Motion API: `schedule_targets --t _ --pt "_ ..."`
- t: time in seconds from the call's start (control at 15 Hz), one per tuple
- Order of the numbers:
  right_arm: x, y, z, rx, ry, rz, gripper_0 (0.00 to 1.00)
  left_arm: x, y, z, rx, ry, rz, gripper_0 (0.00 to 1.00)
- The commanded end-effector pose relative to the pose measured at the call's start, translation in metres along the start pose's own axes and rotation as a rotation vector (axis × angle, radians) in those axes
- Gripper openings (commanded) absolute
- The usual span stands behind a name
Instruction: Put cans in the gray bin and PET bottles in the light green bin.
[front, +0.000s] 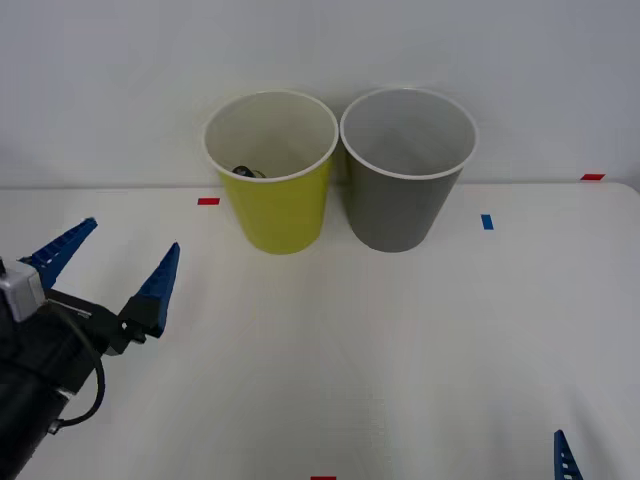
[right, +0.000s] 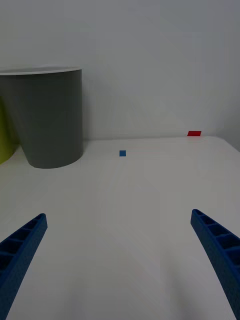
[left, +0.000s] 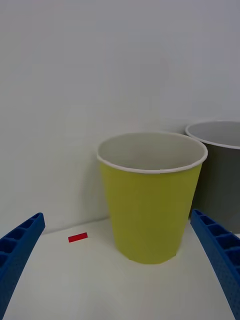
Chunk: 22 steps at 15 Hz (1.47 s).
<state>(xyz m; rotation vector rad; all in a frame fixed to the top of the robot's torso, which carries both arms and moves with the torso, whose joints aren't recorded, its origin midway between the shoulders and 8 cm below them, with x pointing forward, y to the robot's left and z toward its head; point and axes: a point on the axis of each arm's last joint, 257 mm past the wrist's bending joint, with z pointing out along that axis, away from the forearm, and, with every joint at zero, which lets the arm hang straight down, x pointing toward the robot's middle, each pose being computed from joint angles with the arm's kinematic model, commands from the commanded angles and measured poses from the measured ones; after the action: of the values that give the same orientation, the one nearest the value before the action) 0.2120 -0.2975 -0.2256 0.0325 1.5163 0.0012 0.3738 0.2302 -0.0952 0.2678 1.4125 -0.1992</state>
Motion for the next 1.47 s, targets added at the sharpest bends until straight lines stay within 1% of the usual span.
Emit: schedule_targets --t 0.07,0.27,0.33,0.6,0.67,0.73,0.87,1.13,1.2,1.33,1.47 --pt "0.000 0.000 0.000 0.000 0.000 0.000 1.00 0.031 0.002 -0.045 -0.040 0.045 0.025 1.00" --pt "0.000 0.000 0.000 0.000 0.000 0.000 1.00 0.056 0.001 -0.085 -0.088 0.114 -0.008 1.00" --pt "0.000 0.000 0.000 0.000 0.000 0.000 1.00 0.064 0.003 -0.093 -0.106 0.133 -0.008 1.00" --pt "0.000 0.000 0.000 0.000 0.000 0.000 1.00 0.078 0.002 -0.111 -0.138 0.172 -0.012 1.00" --pt "0.000 0.000 0.000 0.000 0.000 0.000 1.00 0.079 0.001 -0.117 -0.142 0.174 0.007 1.00" --pt "0.000 0.000 0.000 0.000 0.000 0.000 1.00 0.082 0.002 -0.126 -0.155 0.161 0.006 1.00" --pt "0.000 0.000 0.000 0.000 0.000 0.000 1.00 0.093 -0.002 -0.140 -0.171 0.148 -0.011 1.00" --pt "0.000 0.000 0.000 0.000 0.000 0.000 1.00 0.105 -0.005 -0.168 -0.218 0.165 -0.018 1.00" --pt "0.000 0.000 0.000 0.000 0.000 0.000 1.00 0.105 -0.005 -0.175 -0.233 0.160 -0.007 1.00" --pt "0.000 0.000 0.000 0.000 0.000 0.000 1.00 0.108 -0.009 -0.186 -0.246 0.160 0.008 1.00" --pt "0.000 0.000 0.000 0.000 0.000 0.000 1.00 0.114 -0.012 -0.197 -0.252 0.169 0.005 1.00"
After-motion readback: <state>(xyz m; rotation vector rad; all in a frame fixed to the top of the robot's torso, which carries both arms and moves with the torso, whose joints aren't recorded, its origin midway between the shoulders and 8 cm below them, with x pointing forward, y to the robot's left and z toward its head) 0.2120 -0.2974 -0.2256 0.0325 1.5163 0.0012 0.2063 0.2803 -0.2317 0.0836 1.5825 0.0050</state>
